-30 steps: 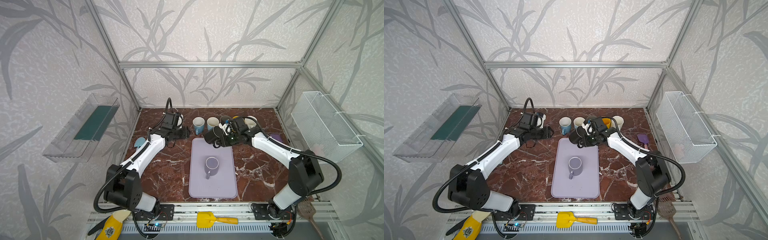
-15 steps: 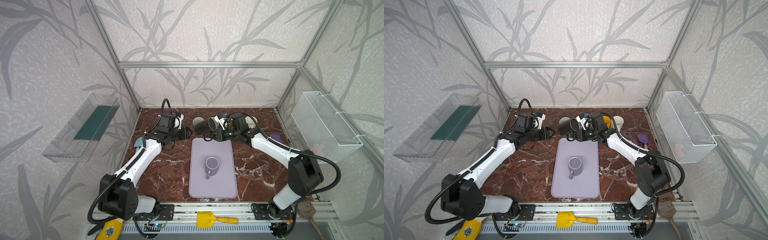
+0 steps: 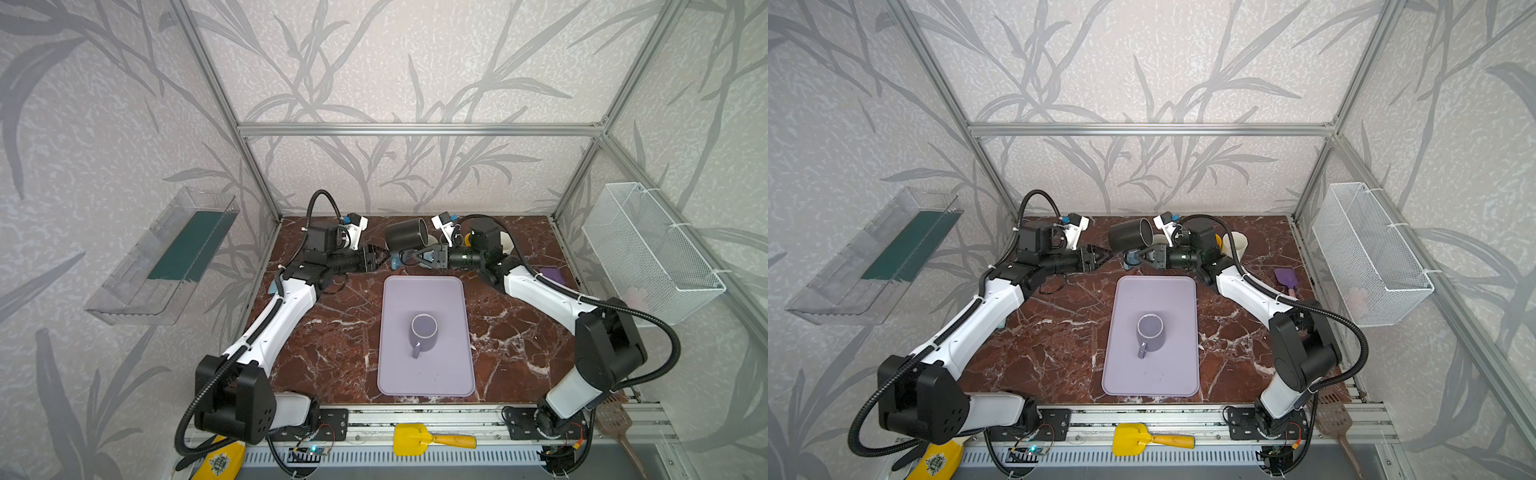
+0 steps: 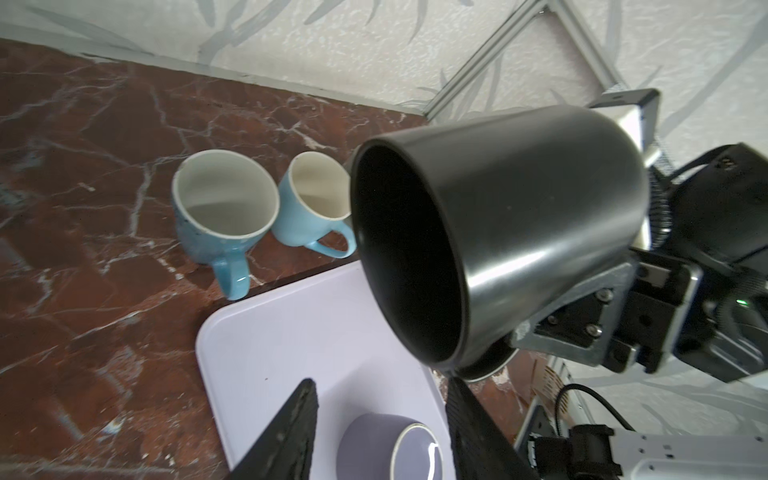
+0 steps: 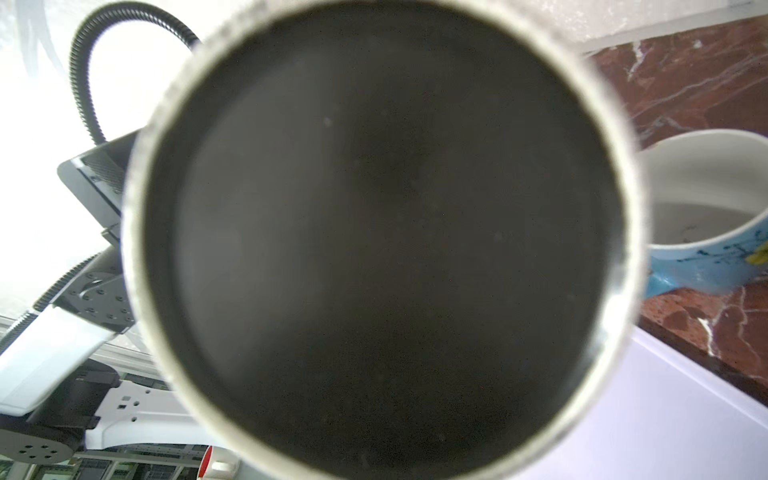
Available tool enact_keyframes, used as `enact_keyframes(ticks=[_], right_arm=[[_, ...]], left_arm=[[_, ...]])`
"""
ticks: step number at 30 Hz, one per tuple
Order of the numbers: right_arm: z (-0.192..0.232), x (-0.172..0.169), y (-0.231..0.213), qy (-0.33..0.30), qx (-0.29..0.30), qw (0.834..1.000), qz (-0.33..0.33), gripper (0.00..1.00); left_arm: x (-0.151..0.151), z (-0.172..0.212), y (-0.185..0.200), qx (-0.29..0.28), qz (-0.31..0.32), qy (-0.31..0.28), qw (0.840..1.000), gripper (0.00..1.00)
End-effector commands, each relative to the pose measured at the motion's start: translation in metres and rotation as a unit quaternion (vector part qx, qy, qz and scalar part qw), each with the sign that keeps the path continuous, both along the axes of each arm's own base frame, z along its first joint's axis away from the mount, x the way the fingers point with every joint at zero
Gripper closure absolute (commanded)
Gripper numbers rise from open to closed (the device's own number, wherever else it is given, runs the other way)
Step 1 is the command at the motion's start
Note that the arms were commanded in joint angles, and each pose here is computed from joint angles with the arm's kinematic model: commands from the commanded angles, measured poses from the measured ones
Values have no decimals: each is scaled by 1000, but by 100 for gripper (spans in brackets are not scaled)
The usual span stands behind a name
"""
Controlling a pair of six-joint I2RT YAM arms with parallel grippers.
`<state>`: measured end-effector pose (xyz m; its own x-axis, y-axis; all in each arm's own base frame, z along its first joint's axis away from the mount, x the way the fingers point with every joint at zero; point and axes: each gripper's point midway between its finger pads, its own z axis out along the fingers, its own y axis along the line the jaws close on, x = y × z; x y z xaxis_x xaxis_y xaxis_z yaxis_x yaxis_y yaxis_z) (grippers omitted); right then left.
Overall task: Turn the mug right side up
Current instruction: 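Carry the black mug toward the left gripper while the left gripper approaches, then close the left gripper on the black mug while the right holds it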
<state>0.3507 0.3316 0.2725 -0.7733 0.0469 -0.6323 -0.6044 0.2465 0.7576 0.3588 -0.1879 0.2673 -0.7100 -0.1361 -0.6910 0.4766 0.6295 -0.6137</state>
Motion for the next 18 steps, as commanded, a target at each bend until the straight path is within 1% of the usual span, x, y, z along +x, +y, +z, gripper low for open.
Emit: enact_keyframes(ticks=[1,6,12,16,18], right_arm=[[51,-9,3,-79,62,994,34,100],[60,-13,4,-86,81,992,48,100],[70,-17,6,-90,107,988,68,100],[72,-18,8,-85,114,987,77,100],[76,-20,9,-97,123,984,84,100]], left_arm=[[-15,28,-11,-46,-50,-39,997,48],[-23,33,-17,-65,-77,-45,994,47],[-27,41,-21,-87,-95,-52,990,47],[-28,44,-23,-101,-103,-57,988,47],[-30,45,-24,-108,-111,-57,986,47]])
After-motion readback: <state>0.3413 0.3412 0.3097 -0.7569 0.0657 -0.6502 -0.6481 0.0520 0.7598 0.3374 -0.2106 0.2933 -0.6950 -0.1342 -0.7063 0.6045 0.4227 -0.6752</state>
